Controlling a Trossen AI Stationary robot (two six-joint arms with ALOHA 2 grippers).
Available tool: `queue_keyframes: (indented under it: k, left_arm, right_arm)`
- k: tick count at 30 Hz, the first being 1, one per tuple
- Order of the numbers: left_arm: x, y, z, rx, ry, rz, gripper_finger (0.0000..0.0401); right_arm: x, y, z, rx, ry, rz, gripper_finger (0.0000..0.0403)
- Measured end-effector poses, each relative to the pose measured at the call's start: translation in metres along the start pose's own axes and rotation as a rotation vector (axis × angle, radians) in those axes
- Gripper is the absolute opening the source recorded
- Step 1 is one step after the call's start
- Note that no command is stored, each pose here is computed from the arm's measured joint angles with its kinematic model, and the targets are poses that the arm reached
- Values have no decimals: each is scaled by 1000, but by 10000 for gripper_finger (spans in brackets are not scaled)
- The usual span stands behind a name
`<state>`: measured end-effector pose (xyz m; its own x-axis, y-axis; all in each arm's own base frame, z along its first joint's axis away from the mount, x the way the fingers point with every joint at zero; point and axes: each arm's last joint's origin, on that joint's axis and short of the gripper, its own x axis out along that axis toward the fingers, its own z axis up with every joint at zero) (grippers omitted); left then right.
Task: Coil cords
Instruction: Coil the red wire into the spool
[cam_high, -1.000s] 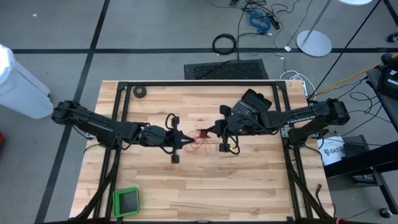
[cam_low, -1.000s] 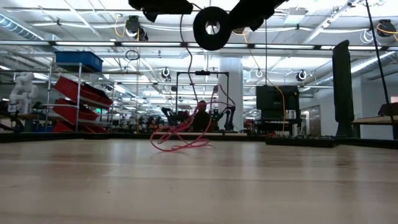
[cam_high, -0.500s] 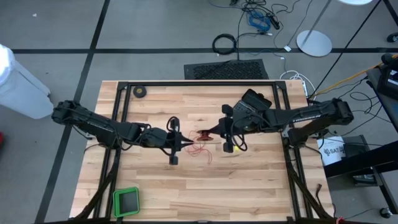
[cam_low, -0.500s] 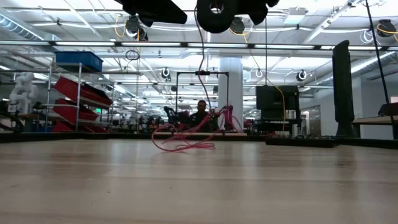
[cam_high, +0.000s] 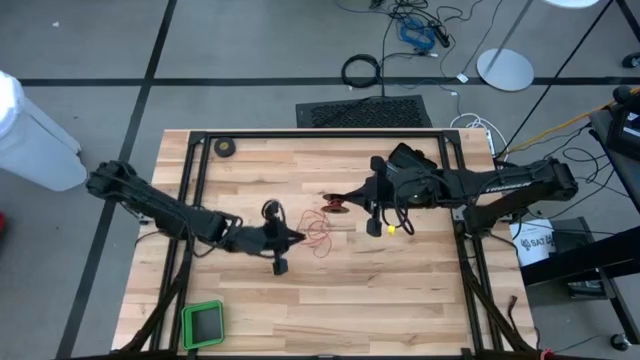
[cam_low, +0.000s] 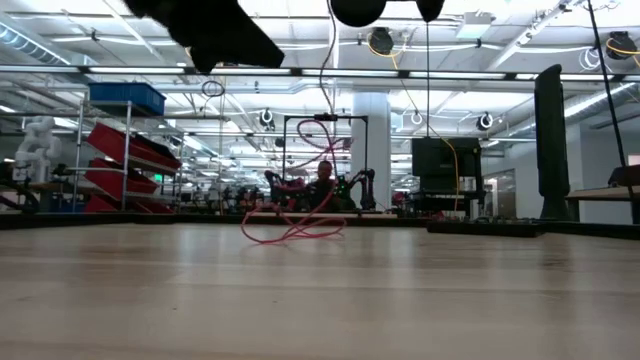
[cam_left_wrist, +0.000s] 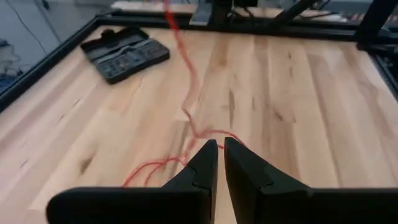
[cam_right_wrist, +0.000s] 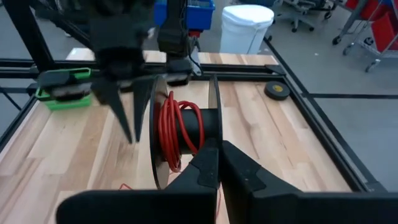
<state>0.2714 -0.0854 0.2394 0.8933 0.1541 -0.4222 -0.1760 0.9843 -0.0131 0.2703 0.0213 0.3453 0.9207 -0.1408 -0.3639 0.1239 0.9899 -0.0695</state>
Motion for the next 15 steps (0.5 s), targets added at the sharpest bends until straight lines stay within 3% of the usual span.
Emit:
queue_keyframes:
  k: [6,11,15]
  left_arm:
    - [14,-19,-17,43,-150,60,53]
    - [31,-19,-17,77,-213,80,122]
    - [43,-9,-19,35,-220,126,179]
  right_arm:
    - [-3,-1,2,-3,-15,-1,0]
    - [-3,-1,2,-3,-15,-1,0]
    - [-3,-1,2,-1,-14,-1,0]
